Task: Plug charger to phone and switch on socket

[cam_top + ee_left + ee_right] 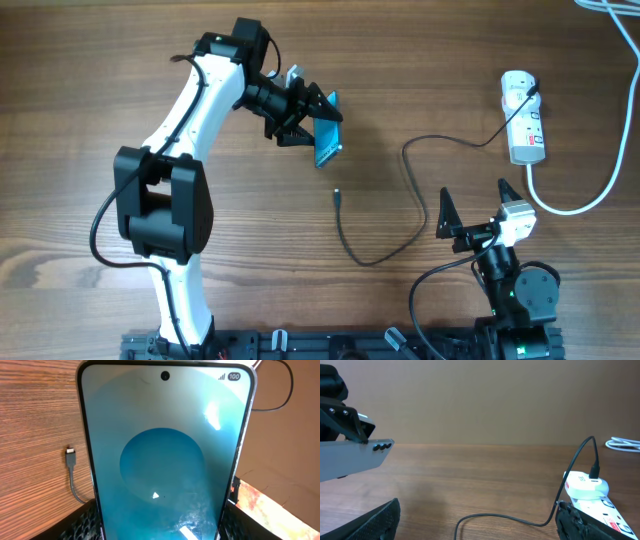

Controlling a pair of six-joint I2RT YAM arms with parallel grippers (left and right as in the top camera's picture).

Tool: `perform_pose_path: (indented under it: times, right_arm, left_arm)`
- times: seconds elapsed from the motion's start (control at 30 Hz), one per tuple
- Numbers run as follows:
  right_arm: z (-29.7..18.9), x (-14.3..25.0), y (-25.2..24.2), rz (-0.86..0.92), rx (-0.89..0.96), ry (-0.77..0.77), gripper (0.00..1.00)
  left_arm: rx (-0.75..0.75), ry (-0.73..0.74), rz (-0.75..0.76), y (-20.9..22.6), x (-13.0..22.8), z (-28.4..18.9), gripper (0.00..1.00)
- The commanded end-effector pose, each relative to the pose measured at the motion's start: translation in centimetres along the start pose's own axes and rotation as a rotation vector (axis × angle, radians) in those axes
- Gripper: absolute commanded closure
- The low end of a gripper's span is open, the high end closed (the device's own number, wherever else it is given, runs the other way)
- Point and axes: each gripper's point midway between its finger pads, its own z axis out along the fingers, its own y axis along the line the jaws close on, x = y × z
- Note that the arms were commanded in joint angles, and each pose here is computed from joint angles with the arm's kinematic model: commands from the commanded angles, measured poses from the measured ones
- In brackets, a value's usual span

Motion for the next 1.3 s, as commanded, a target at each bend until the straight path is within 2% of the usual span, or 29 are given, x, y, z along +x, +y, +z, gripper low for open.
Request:
perform_pose_path:
  times: [0.0,0.5,1.17,1.27]
  right_arm:
    - [0.0,-0.1,-0.2,-0.010,0.010,-0.006,0.00]
    - [0.0,-0.1,-0.2,-0.009,0.010,-0.006,0.00]
    - [0.0,-0.1,0.0,-0.003,0.001,-0.007,0.00]
    - [-0.1,-0.3,2.1,0.159,-0.122,-0.001,0.01]
  left_arm:
    - [0.050,0.019,-0.043,-0.7,0.3,-0.3,0.37]
    - [0.212,0.103,-0.077,-3.5,1.6,-0.7,0.37]
    - [0.212,0.103,-0.079,-3.5,1.6,-0.7,0.37]
    - [0.212,0.103,-0.079,-3.5,1.6,-0.7,0.37]
